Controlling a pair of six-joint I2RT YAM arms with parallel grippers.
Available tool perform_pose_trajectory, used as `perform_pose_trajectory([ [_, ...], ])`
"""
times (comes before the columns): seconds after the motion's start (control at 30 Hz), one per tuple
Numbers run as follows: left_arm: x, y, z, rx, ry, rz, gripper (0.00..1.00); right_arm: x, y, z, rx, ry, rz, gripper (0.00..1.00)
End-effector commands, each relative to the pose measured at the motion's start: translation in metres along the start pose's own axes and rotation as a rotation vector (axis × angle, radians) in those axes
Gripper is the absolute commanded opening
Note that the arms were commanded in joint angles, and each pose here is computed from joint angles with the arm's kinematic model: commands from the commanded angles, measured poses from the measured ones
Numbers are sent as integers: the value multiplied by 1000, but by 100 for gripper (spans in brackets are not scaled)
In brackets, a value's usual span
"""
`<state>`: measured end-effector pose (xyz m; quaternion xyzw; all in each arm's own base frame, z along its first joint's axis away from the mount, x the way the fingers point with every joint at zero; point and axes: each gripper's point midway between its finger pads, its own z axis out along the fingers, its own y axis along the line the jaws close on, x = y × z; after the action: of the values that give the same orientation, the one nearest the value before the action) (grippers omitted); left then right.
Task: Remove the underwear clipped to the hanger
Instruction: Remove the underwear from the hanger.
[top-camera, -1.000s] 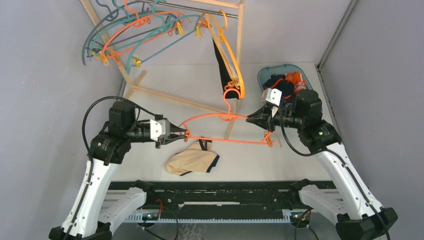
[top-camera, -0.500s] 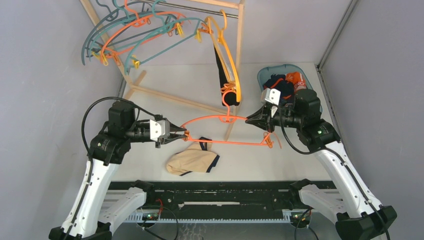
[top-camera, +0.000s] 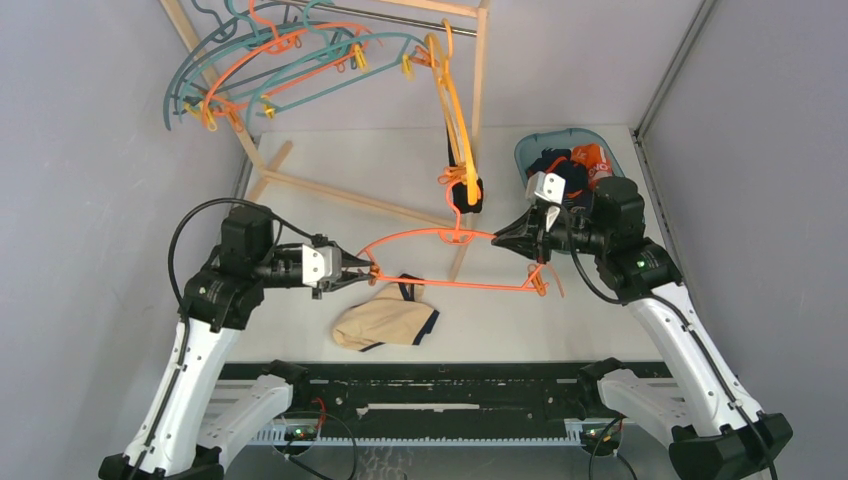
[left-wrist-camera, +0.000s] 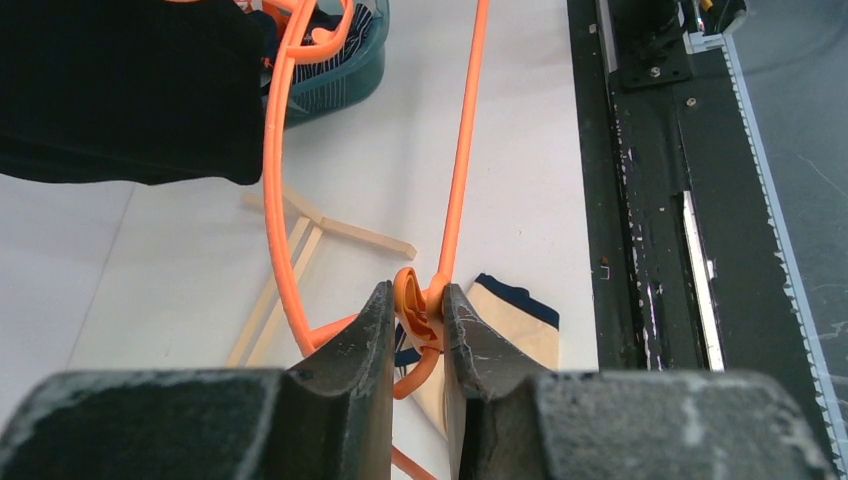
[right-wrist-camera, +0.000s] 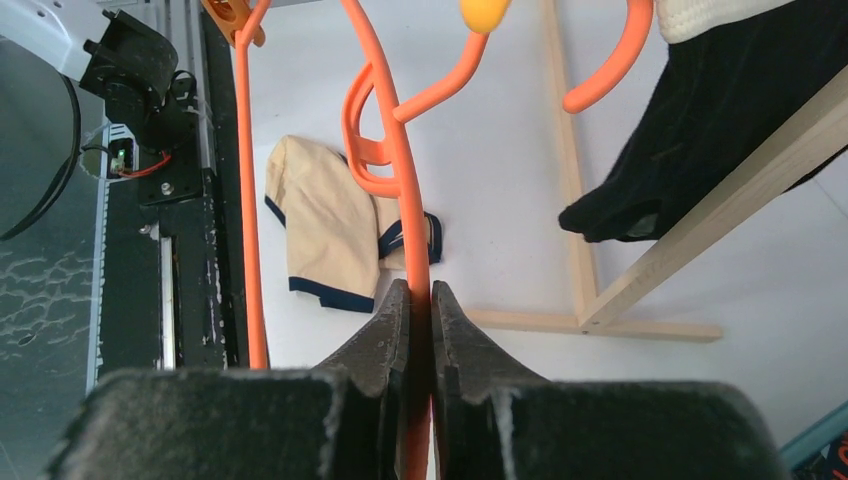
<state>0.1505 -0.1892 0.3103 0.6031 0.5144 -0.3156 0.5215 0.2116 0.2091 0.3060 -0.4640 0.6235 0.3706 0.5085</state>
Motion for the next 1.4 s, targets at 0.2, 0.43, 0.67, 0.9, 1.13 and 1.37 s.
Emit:
perform_pose_trajectory([
  [0.2, 4, -9, 0, 19, -4, 27, 51, -22, 12, -5, -38, -88, -195, 0],
  [0.43, -12, -20, -18, 3, 44, 49, 90, 0, 11, 4, -63, -30, -264, 0],
  [0.67, -31, 7, -25, -166, 27, -143, 94, 8, 27, 10, -140, -32, -344, 0],
  [0.9, 5, 5, -3, -87, 114, -485, 87, -3, 38, 11, -156, -68, -407, 0],
  [1.13, 22, -20, 12, 32, 165, -613, 68, -11, 38, 10, -135, -85, -440, 0],
  [1.37, 34, -33, 15, 95, 205, -665, 38, -12, 32, 10, -100, -80, -447, 0],
])
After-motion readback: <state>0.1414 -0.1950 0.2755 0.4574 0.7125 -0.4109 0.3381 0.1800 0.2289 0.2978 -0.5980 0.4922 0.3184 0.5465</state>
